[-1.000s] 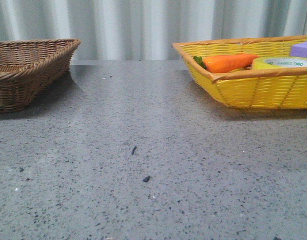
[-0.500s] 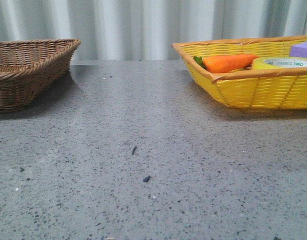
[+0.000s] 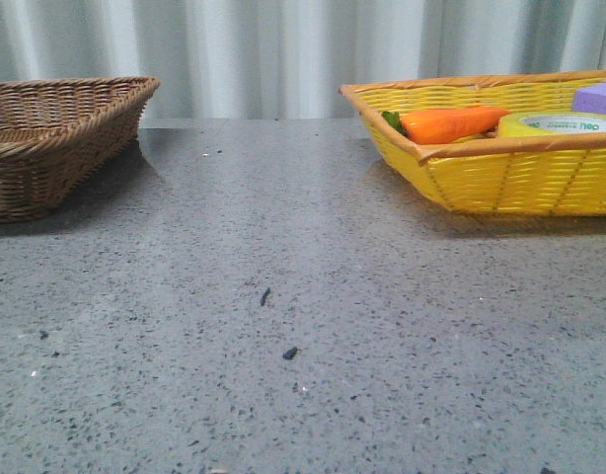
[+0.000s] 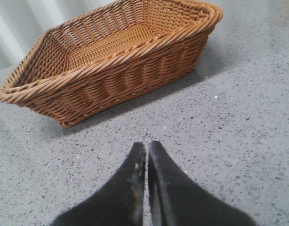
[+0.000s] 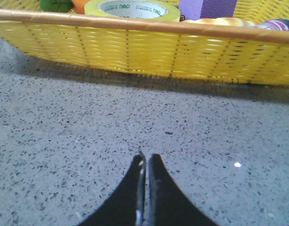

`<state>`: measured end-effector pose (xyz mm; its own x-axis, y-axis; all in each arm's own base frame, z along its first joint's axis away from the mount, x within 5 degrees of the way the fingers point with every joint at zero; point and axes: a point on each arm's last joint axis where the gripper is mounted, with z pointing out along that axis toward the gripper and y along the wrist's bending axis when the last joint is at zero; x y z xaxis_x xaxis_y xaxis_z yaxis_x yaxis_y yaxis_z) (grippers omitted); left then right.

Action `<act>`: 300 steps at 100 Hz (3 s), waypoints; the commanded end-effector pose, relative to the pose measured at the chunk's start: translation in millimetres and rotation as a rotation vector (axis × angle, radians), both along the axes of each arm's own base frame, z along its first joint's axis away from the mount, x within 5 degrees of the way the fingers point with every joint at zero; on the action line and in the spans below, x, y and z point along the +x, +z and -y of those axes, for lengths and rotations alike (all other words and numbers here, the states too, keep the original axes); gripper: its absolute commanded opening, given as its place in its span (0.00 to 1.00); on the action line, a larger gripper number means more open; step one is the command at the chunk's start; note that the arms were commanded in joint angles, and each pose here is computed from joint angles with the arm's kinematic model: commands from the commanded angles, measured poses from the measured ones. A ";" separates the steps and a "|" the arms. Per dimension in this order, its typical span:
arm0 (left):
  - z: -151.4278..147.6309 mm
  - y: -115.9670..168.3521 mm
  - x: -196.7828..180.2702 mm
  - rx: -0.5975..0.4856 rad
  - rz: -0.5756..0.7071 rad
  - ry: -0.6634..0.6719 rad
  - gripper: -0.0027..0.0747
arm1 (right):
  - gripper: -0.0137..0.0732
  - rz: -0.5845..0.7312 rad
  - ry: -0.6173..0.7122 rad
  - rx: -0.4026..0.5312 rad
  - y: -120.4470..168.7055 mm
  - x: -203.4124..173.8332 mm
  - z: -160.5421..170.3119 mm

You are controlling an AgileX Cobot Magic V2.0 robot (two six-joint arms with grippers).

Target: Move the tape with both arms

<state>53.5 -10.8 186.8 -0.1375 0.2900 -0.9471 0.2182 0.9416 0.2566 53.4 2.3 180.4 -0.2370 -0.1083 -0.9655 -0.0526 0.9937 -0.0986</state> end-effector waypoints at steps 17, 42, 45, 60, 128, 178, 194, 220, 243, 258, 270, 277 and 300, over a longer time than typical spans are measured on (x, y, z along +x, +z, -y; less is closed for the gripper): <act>-2.2 3.4 -0.5 -0.045 0.067 0.044 0.01 | 0.09 0.006 -0.007 -0.006 -5.7 -0.3 0.6; -5.6 4.9 0.2 -0.044 0.085 0.106 0.01 | 0.09 0.006 -0.007 -0.006 -5.7 -0.3 0.6; -6.0 4.9 0.2 -0.044 0.085 0.114 0.01 | 0.09 0.006 -0.007 -0.006 -5.7 -0.3 0.6; -7.4 4.9 0.3 -0.043 0.086 0.139 0.01 | 0.09 0.006 -0.007 -0.006 -5.7 -0.3 0.6; -7.5 4.9 0.3 -0.043 0.086 0.141 0.01 | 0.09 0.006 -0.007 -0.006 -5.7 -0.3 0.6; -7.5 4.9 0.3 -0.043 0.086 0.141 0.01 | 0.09 0.100 -0.018 -0.169 2.6 1.3 4.4; -7.5 4.9 0.3 -0.043 0.086 0.141 0.01 | 0.09 0.184 -0.017 -0.168 10.2 2.1 3.7; -6.6 5.0 0.3 -0.088 0.082 0.138 0.01 | 0.09 0.269 -0.016 -0.163 17.8 2.2 2.9; -3.1 14.2 0.5 -0.525 0.120 0.136 0.01 | 0.09 0.269 -0.023 -0.011 18.0 2.2 2.0; -4.0 16.9 0.6 -0.612 0.139 0.145 0.01 | 0.09 0.275 -0.025 0.010 18.6 2.2 2.0; -4.4 18.7 0.5 -0.729 0.143 0.150 0.01 | 0.09 0.275 -0.025 0.012 18.5 2.2 2.0; -4.4 18.7 0.5 -0.729 0.143 0.150 0.01 | 0.09 0.275 -0.025 0.014 18.6 2.2 1.9; -4.5 18.6 0.5 -0.714 0.145 0.150 0.01 | 0.09 0.275 -0.025 0.014 18.6 2.2 1.9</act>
